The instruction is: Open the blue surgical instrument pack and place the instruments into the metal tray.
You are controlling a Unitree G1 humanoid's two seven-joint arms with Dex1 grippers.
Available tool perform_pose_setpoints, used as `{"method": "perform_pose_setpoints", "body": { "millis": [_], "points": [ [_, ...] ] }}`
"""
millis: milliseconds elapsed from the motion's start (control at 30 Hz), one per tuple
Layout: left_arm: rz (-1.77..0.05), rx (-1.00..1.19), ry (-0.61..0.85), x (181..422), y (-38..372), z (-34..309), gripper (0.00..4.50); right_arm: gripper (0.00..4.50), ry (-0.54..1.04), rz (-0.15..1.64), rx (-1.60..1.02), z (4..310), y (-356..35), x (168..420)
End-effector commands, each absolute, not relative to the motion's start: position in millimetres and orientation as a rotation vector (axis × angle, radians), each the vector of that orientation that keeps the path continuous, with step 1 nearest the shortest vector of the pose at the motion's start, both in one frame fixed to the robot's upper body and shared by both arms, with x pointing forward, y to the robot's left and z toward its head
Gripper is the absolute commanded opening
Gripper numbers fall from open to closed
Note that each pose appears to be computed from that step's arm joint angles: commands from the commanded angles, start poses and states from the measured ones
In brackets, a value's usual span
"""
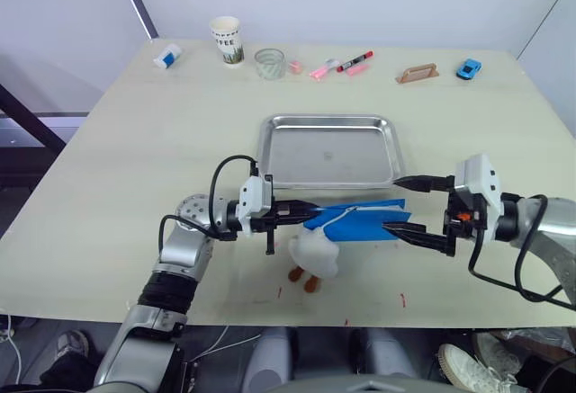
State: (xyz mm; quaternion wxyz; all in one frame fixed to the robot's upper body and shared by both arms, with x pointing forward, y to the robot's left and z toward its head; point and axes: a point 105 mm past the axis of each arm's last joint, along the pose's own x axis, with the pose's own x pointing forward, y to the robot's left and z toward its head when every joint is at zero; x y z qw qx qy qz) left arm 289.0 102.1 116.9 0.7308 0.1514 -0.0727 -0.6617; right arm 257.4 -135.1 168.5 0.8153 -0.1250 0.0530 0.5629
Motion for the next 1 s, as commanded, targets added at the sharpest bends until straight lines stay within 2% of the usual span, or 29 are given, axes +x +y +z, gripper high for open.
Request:
{"method": "perform_pose_setpoints", "body": {
  "millis": [33, 67, 200, 400, 600, 633, 700, 733, 767, 800, 1000],
  "points": [
    [-1.468, 0.370, -0.173, 287, 104, 119, 0.00, 4.44, 0.043, 1.199, -0.317, 167, -140, 267],
    [-1.470, 0.374, -0.174, 286, 104, 119, 0.00, 4.44, 0.013, 1.170, -0.325, 165, -142, 272],
    [-1.476, 0.391, -0.171, 286, 105, 119, 0.00, 4.44, 0.040, 1.310, -0.239, 156, -142, 269],
    [-1.477, 0.395, -0.172, 285, 106, 120, 0.00, 4.44, 0.055, 1.351, -0.263, 146, -143, 280],
    [-1.475, 0.397, -0.175, 284, 106, 122, 0.00, 4.44, 0.081, 1.386, -0.258, 135, -139, 281],
    [-1.475, 0.396, -0.175, 284, 105, 122, 0.00, 3.93, 0.078, 1.388, -0.254, 135, -138, 282],
    [-1.475, 0.396, -0.176, 284, 105, 122, 0.00, 3.72, 0.067, 1.385, -0.252, 135, -137, 284],
    [-1.475, 0.396, -0.175, 284, 105, 122, 0.00, 3.16, 0.062, 1.380, -0.257, 135, -136, 285],
    [-1.474, 0.396, -0.175, 284, 105, 122, 0.00, 2.82, 0.057, 1.376, -0.267, 135, -136, 286],
    [-1.474, 0.396, -0.175, 284, 105, 122, 0.00, 2.23, 0.055, 1.377, -0.267, 134, -135, 286],
    [-1.473, 0.394, -0.173, 285, 105, 123, 0.00, 2.23, 0.054, 1.379, -0.261, 131, -134, 286]
  ]
}}
